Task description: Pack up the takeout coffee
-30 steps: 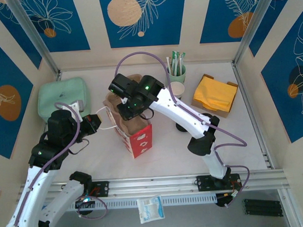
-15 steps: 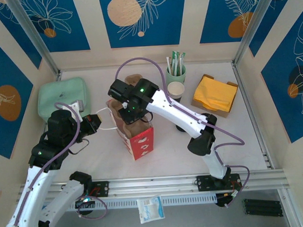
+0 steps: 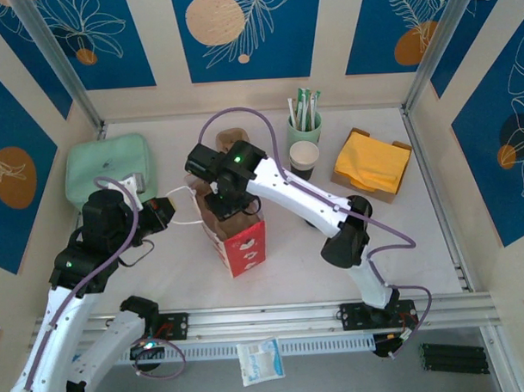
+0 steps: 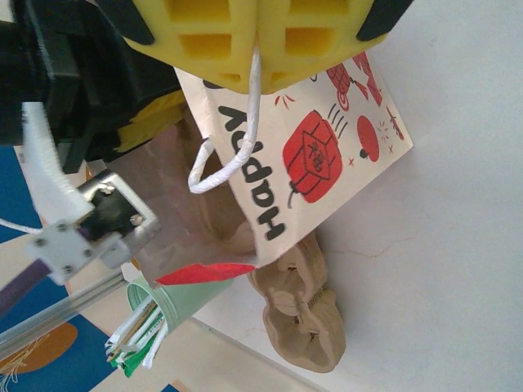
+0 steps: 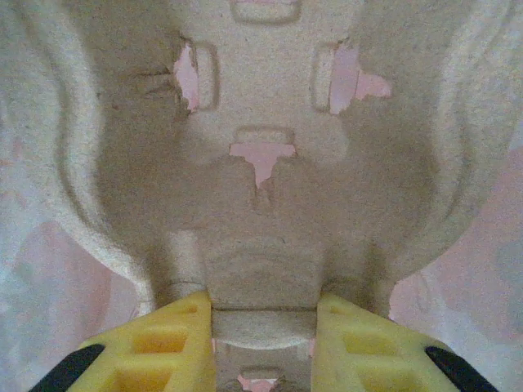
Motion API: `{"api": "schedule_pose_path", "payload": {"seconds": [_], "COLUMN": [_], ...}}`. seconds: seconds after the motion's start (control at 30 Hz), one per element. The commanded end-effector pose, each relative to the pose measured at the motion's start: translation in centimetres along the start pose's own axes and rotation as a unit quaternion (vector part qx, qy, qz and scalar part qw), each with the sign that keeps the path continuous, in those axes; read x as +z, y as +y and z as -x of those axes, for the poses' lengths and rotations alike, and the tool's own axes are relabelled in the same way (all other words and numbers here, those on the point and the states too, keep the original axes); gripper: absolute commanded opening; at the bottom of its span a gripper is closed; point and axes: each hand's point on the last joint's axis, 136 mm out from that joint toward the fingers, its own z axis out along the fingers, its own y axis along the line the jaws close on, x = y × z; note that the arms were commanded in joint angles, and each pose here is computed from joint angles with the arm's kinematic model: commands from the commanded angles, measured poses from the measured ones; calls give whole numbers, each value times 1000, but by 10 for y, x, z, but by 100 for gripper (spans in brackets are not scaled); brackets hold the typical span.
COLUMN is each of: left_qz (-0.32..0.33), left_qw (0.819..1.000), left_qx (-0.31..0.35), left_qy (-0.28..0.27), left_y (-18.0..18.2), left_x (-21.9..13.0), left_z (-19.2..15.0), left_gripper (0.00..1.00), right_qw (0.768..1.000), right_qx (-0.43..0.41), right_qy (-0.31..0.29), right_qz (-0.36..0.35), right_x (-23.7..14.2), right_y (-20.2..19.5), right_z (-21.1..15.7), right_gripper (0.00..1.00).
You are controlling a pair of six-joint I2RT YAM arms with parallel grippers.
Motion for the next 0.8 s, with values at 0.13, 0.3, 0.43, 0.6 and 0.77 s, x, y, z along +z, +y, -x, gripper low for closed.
{"api": "schedule_pose_path", "payload": {"seconds": [0.13, 0.3, 0.43, 0.6, 0.77], "left_qz": [-16, -17, -16, -14, -11], "left_qw": [1000, 1000, 1000, 1000, 1000], "left_qx": [-5, -6, -5, -6, -7], "left_qy": [-9, -7, -5, -2, 2], "left_y": [-8, -7, -7, -5, -3], "left_x": [-5, -4, -4, -3, -1], "left_z": [6, 5, 4, 2, 0], "left_gripper": [0, 0, 0, 0, 0], "right_qw": [999, 998, 998, 997, 997], "right_qx": [12, 16, 25, 38, 54], "right_qy": [46, 52, 54, 53, 60], "right_qz": [-14, -29, -35, -31, -21], "right_x": [21, 33, 42, 55, 75], "right_y": [-4, -8, -12, -12, -9], "right_z": [-12, -13, -13, -13, -15], "right_gripper": [29, 29, 29, 29, 29]}}
